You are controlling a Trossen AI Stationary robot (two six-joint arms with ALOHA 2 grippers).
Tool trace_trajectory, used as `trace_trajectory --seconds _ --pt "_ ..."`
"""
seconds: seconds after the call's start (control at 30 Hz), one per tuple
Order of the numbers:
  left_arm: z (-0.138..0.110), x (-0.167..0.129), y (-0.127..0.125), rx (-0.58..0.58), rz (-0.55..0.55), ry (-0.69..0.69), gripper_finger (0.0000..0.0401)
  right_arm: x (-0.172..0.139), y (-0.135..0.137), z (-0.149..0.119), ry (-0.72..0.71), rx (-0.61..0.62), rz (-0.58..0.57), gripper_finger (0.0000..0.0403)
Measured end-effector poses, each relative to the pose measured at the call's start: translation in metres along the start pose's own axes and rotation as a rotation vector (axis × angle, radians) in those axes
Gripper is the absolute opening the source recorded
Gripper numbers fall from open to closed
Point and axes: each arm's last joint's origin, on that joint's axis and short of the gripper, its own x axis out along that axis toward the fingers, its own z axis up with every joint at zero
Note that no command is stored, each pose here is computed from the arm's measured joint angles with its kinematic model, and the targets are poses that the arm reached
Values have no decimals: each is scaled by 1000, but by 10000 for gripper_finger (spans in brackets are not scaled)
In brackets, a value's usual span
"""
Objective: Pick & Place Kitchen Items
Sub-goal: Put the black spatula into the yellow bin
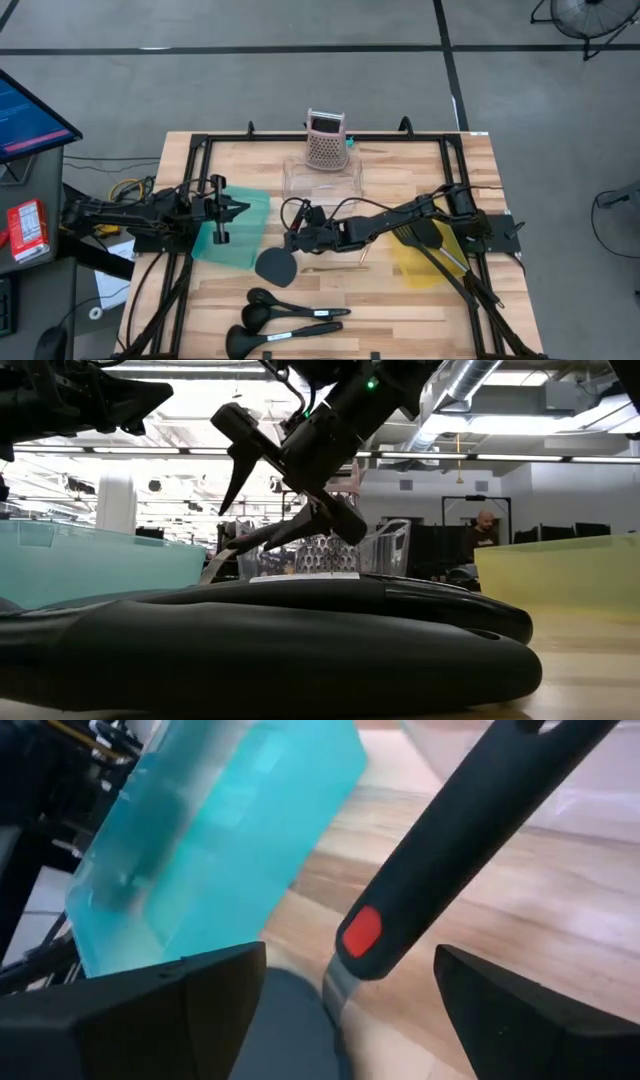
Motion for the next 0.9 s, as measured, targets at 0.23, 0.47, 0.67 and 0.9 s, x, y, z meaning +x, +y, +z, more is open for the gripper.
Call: trace_trajectory --seconds 0.23,0.47,0.67,0.9 --pt "0 0 0 0 0 0 2 9 -3 6 -34 30 -3 291" --pt "0 0 0 0 -1 2 2 32 -11 -10 -4 85 36 290" --pt "-1 1 0 1 -4 9 2 42 -15 -16 27 100 50 254" --pt "-1 1 -1 1 -4 13 2 44 -16 -18 34 94 53 140"
